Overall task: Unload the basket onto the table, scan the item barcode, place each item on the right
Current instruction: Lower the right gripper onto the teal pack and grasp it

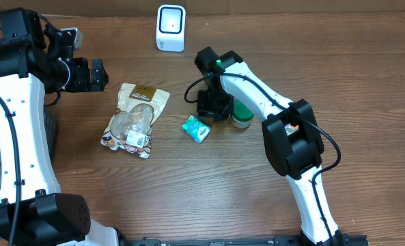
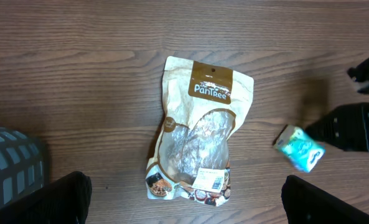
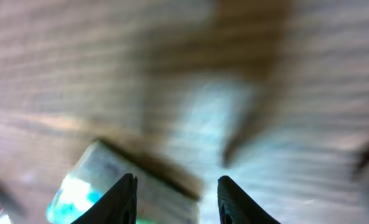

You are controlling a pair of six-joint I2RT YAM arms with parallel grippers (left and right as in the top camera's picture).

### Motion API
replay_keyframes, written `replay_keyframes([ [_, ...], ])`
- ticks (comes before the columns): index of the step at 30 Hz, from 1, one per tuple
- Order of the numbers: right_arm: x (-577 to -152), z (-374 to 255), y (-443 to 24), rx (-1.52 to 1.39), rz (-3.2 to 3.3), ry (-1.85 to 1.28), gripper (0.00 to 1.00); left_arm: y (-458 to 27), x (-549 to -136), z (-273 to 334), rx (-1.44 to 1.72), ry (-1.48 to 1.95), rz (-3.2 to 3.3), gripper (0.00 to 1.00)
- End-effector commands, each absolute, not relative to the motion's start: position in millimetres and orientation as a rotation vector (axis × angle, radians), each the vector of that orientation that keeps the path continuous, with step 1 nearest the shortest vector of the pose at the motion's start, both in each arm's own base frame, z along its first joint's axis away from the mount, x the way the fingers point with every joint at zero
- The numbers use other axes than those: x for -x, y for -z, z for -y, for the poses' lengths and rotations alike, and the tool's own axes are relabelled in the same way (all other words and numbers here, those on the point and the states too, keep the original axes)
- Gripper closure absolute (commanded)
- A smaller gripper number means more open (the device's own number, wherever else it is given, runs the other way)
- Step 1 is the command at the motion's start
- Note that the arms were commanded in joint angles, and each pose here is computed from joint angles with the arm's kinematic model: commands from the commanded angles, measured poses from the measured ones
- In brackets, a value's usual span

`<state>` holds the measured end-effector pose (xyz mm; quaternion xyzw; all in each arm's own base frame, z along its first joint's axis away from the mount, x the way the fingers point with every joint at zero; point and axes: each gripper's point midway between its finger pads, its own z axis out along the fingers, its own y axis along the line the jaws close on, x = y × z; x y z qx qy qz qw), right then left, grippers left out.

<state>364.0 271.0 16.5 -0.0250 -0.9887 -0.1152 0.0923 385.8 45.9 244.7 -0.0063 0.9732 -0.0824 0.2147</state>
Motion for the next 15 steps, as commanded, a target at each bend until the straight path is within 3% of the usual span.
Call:
replay_keyframes([
  [1, -346, -291, -31, -0.062, 2.817, 0.532, 0.61, -254, -387, -42, -0.028, 0.223, -2.669, 0.00],
  [9, -363, -269, -96, -0.516, 2.977, 0.413, 0.61, -254, -387, -42, -0.028, 0.223, -2.669, 0.00],
  [15, -347, -272, -76, -0.886, 2.844, 0.489, 0.59, -254, -387, -42, -0.028, 0.224, -2.669, 0.00],
])
